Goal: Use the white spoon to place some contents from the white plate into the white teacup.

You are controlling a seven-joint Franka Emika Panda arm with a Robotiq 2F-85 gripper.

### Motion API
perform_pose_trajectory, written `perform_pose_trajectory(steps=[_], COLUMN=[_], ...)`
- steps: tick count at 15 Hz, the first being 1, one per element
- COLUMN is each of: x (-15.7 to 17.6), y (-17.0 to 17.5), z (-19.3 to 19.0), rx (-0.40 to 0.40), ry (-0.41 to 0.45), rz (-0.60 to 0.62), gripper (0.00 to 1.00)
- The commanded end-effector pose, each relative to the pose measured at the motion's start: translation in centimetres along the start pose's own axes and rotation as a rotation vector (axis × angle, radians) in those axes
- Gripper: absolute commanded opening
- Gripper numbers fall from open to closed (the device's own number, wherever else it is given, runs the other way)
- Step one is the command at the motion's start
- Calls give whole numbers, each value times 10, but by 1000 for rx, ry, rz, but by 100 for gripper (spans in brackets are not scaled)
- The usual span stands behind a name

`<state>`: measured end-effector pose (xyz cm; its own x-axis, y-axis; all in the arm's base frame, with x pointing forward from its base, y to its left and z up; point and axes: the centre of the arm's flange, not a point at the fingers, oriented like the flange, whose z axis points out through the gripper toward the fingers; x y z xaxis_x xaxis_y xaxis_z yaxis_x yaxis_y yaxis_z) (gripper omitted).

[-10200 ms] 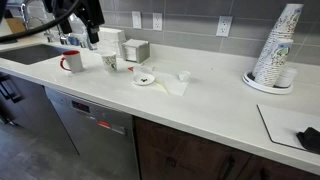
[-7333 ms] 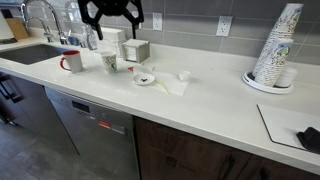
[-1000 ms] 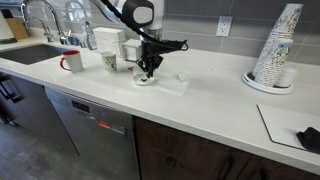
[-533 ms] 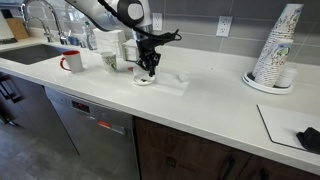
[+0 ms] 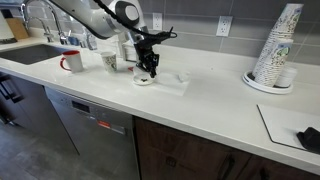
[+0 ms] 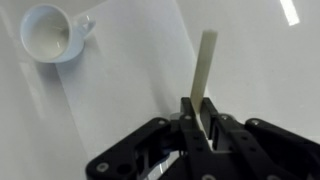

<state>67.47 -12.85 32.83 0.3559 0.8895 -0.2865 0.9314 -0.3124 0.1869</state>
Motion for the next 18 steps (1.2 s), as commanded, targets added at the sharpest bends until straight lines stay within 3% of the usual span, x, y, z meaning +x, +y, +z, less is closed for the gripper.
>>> perform_pose_trajectory(steps=[1, 18], x=[7, 32], y=[1, -4], z=[5, -5], rx=[-22, -17], ry=[-35, -25], rz=[-16, -59], gripper=[3, 3])
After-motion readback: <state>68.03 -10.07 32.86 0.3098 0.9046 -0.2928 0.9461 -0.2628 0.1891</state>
